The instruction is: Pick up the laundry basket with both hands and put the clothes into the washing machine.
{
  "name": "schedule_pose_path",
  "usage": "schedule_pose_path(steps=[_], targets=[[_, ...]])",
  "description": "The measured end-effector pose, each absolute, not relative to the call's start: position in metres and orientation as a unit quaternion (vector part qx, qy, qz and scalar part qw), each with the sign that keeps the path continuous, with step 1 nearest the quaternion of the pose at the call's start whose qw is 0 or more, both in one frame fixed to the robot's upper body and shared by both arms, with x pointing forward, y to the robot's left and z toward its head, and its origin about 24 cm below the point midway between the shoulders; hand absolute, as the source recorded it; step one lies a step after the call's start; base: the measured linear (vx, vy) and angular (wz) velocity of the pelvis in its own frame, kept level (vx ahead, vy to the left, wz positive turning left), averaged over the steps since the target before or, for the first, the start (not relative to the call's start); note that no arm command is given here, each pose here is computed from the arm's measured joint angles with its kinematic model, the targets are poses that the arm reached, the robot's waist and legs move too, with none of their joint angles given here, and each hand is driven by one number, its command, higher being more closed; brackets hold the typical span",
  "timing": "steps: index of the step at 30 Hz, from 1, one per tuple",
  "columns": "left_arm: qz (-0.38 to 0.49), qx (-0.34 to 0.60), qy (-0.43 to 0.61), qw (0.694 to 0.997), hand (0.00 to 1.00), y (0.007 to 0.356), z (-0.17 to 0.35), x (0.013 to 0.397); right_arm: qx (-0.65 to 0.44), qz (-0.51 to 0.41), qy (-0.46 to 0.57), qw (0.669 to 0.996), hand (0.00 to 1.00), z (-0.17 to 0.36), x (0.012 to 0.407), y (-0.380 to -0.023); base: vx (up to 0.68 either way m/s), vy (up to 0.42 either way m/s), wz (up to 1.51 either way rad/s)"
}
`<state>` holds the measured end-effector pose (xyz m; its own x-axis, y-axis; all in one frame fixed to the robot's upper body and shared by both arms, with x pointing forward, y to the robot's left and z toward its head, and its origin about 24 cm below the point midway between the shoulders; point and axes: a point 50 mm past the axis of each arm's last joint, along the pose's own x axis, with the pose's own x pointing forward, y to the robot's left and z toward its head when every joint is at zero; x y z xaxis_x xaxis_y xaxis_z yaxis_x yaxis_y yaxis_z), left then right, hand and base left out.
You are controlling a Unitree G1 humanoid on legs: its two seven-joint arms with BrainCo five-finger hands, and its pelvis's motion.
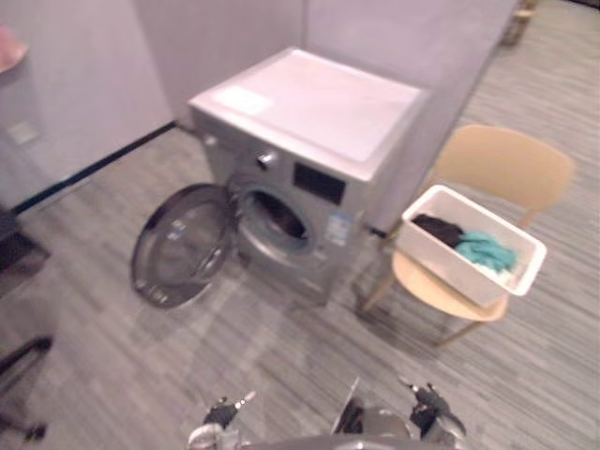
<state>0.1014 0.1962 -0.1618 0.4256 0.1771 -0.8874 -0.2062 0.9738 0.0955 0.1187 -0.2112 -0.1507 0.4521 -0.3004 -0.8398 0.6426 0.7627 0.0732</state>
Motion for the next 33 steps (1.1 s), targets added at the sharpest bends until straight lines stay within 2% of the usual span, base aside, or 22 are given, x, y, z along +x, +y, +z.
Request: schedule_pose_path(steps=[3, 7, 13, 18, 21, 25, 28, 33], targets=[[0.096, -0.018, 0.498, 0.862, 0.00, 0.186, -0.156, 0.129, 0.176, -0.301, 0.439, 0.828, 0.00, -0.149, 0.116, -0.228, 0.08, -0.190, -0.26], [0.111, -0.019, 0.488, 0.866, 0.00, 0.193, -0.152, 0.137, 0.181, -0.296, 0.445, 0.825, 0.00, -0.151, 0.115, -0.223, 0.03, -0.171, -0.20], [0.166, -0.060, 0.499, 0.849, 0.00, 0.202, -0.157, 0.117, 0.166, -0.253, 0.433, 0.849, 0.00, -0.146, 0.137, -0.210, 0.07, -0.208, -0.74], [0.195, -0.095, 0.490, 0.844, 0.00, 0.198, -0.158, 0.109, 0.155, -0.243, 0.435, 0.853, 0.00, -0.145, 0.140, -0.211, 0.19, 0.032, -0.88], [0.194, -0.092, 0.487, 0.847, 0.00, 0.197, -0.158, 0.109, 0.147, -0.231, 0.425, 0.863, 0.00, -0.142, 0.148, -0.209, 0.29, 0.110, -0.45], [0.218, -0.088, 0.497, 0.836, 0.00, 0.206, -0.160, 0.098, 0.130, -0.181, 0.415, 0.882, 0.00, -0.136, 0.167, -0.192, 0.32, 0.124, -0.49], [0.229, -0.081, 0.516, 0.822, 0.00, 0.212, -0.163, 0.082, 0.128, -0.151, 0.409, 0.891, 0.00, -0.136, 0.170, -0.180, 0.27, 0.132, -0.35], [0.230, -0.073, 0.518, 0.821, 0.00, 0.213, -0.162, 0.082, 0.115, -0.132, 0.410, 0.895, 0.00, -0.135, 0.169, -0.176, 0.15, 0.103, -0.17]])
